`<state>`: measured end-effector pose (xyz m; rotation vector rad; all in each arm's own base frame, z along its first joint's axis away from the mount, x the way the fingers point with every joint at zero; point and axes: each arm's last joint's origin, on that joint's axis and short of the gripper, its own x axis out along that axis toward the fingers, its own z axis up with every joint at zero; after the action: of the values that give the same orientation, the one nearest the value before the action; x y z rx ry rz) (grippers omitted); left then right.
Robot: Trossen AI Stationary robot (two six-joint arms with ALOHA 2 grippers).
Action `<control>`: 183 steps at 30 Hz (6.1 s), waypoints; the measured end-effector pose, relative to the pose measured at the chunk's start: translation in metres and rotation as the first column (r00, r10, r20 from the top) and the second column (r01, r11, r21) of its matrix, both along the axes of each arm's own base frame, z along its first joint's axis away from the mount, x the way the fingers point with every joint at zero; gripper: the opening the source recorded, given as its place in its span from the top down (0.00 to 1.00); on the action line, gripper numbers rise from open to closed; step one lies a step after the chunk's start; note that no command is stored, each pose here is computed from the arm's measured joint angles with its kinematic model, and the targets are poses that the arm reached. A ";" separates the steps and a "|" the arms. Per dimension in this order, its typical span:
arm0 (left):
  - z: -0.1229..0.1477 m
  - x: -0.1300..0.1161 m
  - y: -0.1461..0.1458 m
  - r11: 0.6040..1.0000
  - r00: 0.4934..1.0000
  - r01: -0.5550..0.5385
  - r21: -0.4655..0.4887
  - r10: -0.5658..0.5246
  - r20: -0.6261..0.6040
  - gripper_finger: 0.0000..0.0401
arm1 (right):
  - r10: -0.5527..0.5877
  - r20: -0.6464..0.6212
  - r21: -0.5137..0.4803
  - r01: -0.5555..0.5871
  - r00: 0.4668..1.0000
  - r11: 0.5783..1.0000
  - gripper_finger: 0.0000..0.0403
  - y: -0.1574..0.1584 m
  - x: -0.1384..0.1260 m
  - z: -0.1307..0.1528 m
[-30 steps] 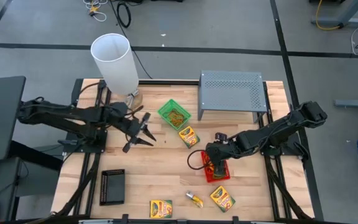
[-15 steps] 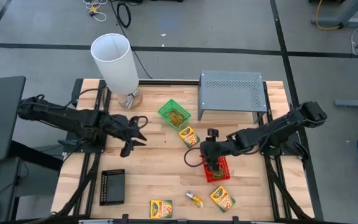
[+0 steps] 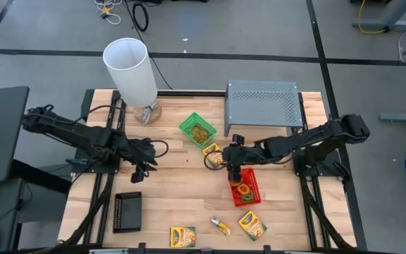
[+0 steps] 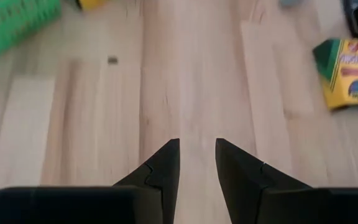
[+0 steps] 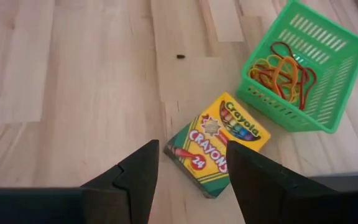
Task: Pick & Place Office Desk Supplies
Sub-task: Put the yellow crayon box into the black bin
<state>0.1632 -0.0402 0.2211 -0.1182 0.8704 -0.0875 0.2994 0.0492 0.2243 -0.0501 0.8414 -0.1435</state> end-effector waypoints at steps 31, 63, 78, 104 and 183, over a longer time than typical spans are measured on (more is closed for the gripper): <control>-0.025 -0.027 -0.074 0.864 0.822 0.251 -0.437 -0.429 -0.375 0.99 | -0.044 -0.045 -0.081 0.041 0.998 0.996 0.51 -0.010 0.006 -0.012; -0.082 0.044 -0.095 0.979 0.971 0.206 0.000 -0.204 -0.121 1.00 | -0.098 -0.013 -0.262 0.091 0.995 0.961 0.65 0.006 0.001 -0.010; -0.064 0.103 -0.019 0.989 0.973 0.020 0.143 -0.053 0.225 1.00 | -0.048 -0.021 -0.285 0.040 0.999 0.958 0.66 0.008 0.001 -0.010; -0.016 0.137 -0.003 0.898 0.915 -0.101 0.427 -0.085 0.395 0.93 | 0.189 -0.239 -0.112 -0.220 0.953 0.969 0.42 -0.015 0.019 -0.049; 0.040 0.076 -0.022 0.764 0.884 -0.356 0.538 0.088 0.460 0.88 | 0.515 -0.390 0.266 -0.442 0.764 0.857 0.45 -0.056 0.095 -0.072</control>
<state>0.2395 -0.0617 0.2606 0.4003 0.4162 0.3964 0.3941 -0.0071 0.1526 -0.1530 1.2771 0.4444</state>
